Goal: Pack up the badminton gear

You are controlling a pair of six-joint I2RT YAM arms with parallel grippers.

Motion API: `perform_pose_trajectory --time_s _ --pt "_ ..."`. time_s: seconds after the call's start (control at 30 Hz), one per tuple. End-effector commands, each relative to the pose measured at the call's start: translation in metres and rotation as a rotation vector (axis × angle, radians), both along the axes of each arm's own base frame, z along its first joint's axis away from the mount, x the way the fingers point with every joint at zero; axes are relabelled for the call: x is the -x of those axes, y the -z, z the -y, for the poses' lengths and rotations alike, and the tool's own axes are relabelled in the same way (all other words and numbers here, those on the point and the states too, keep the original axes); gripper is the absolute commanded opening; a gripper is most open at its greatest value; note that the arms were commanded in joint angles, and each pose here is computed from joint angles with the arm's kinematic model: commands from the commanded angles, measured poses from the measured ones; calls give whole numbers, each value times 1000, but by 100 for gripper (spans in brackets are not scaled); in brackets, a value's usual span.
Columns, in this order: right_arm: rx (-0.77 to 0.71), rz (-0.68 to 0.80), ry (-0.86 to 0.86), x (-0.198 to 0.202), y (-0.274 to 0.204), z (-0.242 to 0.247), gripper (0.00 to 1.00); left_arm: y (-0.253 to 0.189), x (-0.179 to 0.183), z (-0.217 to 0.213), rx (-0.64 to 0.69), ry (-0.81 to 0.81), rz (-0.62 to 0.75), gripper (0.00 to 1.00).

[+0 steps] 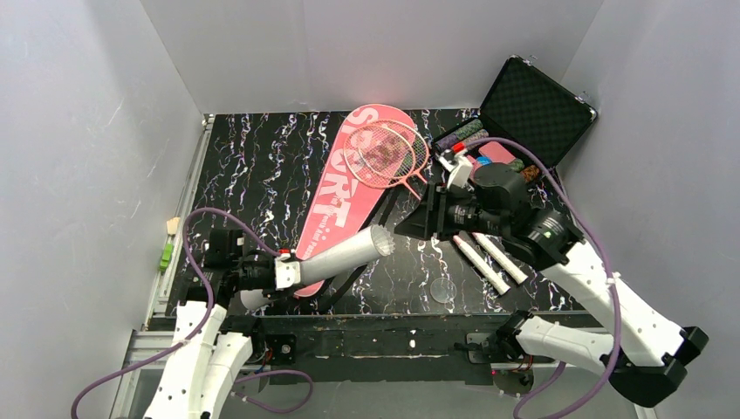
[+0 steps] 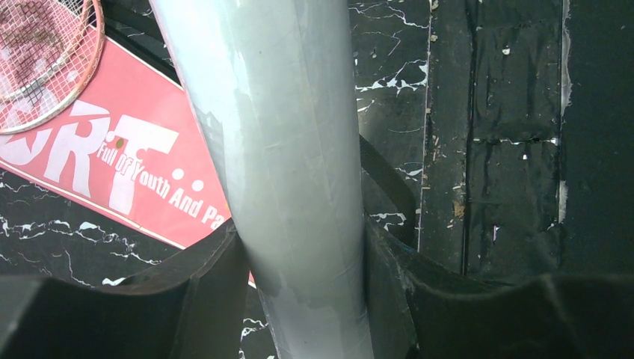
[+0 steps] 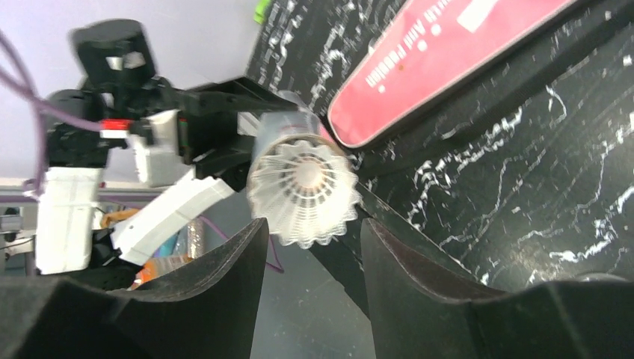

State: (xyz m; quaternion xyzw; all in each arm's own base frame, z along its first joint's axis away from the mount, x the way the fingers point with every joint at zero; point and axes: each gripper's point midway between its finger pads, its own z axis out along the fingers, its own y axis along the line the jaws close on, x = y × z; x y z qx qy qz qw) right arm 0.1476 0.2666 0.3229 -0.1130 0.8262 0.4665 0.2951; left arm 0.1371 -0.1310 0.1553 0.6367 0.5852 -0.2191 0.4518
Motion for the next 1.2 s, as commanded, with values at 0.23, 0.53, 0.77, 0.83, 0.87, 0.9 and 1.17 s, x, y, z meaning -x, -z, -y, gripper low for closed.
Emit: perform_pose_trajectory --time_s 0.23,0.53,0.77,0.83,0.87,0.9,1.17 --pt "106 -101 -32 -7 58 -14 59 -29 0 8 64 28 63 0" --pt "117 -125 -57 -8 71 -31 59 -30 0 9 70 32 60 0" --pt "150 -140 -101 1 86 -54 58 -30 0 10 78 38 58 0" --pt "158 -140 -107 1 88 -59 59 -31 0 11 79 37 58 0" --pt "160 -139 -109 1 88 -61 59 -31 0 11 79 38 60 0" --pt "159 -136 -112 0 87 -64 60 -31 0 11 79 39 60 0" --pt "117 -49 -24 -17 39 -46 80 -24 1 8 63 32 50 0"
